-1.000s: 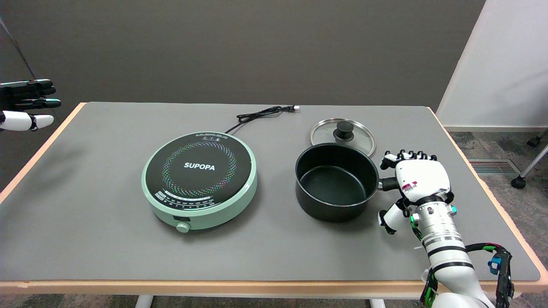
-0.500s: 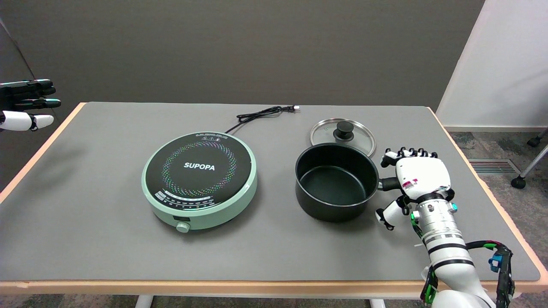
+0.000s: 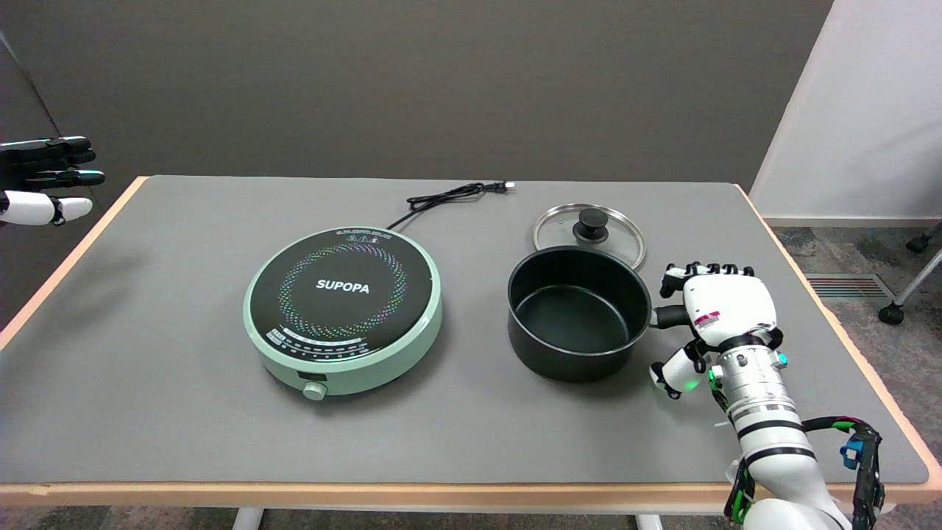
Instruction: Pick up the pot lid.
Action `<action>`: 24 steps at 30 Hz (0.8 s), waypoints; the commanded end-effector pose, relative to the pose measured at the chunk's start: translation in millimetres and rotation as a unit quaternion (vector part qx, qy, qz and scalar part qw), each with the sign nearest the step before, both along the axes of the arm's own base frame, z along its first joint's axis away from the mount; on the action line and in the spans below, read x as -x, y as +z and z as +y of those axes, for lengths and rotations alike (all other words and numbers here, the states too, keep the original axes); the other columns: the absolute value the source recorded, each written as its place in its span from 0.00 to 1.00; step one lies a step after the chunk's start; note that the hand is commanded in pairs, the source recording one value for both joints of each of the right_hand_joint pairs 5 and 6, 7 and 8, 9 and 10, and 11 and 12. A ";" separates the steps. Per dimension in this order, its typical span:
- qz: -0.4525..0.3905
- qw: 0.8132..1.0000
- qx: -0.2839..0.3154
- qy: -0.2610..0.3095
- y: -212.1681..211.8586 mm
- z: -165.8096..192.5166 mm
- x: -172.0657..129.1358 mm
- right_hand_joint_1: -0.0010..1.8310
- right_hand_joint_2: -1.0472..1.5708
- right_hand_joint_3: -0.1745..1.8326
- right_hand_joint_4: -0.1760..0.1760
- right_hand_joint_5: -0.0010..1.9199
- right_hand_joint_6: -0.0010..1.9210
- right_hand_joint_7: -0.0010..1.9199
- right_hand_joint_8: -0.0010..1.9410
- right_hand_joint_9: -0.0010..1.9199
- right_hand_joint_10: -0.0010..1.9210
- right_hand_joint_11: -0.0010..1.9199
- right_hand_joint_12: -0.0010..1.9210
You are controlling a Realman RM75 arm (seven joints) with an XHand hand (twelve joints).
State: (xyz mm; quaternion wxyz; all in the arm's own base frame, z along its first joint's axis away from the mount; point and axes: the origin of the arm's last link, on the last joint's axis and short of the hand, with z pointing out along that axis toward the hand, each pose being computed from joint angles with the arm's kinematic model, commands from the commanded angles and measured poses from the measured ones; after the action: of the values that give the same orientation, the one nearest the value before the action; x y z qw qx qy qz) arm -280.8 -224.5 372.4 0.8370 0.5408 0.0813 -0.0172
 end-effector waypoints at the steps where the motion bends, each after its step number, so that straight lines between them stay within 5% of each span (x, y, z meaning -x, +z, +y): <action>1: -0.001 1.000 0.013 -0.017 7.4 4.7 11.4 0.60 0.28 0.79 1.00 0.42 0.42 0.42 0.42 0.42 0.42 0.42 0.42; 2: -0.001 1.000 0.013 -0.017 7.6 4.8 11.3 0.60 0.28 0.82 1.00 0.46 0.46 0.46 0.46 0.46 0.46 0.46 0.46; 3: -0.001 1.000 0.013 -0.017 7.7 4.7 11.3 0.60 0.28 0.82 0.68 0.49 0.49 0.49 0.48 0.49 0.49 0.49 0.49; 4: 0.000 1.000 0.013 -0.017 7.8 4.6 10.7 0.61 0.28 0.81 0.57 0.51 0.51 0.51 0.50 0.51 0.51 0.51 0.51; 8: 0.005 1.000 0.011 -0.014 7.6 3.6 8.0 0.63 0.38 0.61 0.40 0.66 0.66 0.66 0.66 0.66 0.66 0.66 0.66; 16: 0.001 1.000 0.014 -0.007 8.2 0.7 6.4 0.65 0.46 0.46 0.25 0.80 0.80 0.80 0.80 0.80 0.80 0.80 0.80; 24: 0.000 1.000 0.016 -0.004 8.5 -4.8 8.1 0.66 0.51 0.41 0.36 0.93 0.93 0.93 0.92 0.93 0.93 0.93 0.93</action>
State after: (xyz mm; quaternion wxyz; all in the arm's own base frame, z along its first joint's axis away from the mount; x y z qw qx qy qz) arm -287.8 -223.4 379.1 0.8423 0.5328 0.0766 -0.0269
